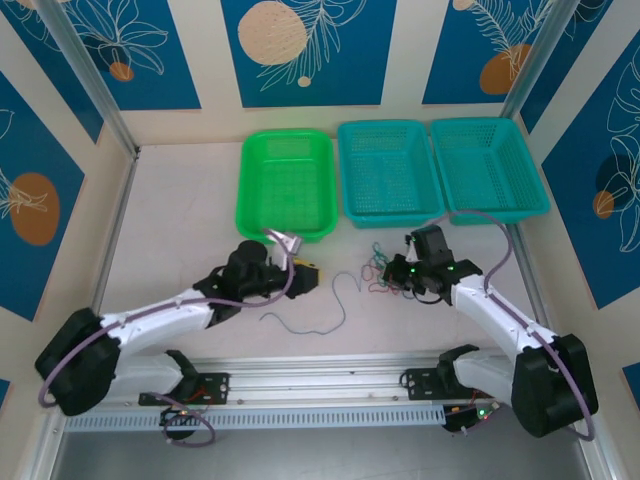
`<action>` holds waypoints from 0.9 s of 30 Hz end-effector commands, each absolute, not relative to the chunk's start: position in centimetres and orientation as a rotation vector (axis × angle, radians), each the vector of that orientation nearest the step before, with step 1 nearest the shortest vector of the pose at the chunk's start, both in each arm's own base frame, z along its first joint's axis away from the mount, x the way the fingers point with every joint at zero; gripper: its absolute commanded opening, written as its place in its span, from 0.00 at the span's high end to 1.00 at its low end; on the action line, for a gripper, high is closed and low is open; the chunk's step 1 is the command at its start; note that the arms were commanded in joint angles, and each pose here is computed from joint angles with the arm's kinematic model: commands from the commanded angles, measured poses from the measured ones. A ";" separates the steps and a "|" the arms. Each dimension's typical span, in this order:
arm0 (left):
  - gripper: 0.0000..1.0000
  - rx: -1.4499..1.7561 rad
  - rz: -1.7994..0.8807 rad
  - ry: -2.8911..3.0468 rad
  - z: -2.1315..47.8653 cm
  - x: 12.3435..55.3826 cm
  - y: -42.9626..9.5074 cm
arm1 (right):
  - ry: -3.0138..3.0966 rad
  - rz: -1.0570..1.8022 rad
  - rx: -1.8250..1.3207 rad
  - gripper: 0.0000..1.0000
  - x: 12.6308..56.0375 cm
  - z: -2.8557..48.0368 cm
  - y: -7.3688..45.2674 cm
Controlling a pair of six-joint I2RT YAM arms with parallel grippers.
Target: Untangle the cables
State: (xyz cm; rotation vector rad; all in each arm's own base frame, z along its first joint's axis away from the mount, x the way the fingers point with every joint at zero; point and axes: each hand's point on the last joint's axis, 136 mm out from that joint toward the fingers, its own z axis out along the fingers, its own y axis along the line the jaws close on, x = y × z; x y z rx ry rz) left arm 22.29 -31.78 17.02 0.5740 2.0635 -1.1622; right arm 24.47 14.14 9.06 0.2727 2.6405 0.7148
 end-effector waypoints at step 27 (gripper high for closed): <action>1.00 0.534 -1.046 2.098 16.7 28.2 -33.1 | 2.659 0.671 -0.314 1.00 20.0 12.6 19.7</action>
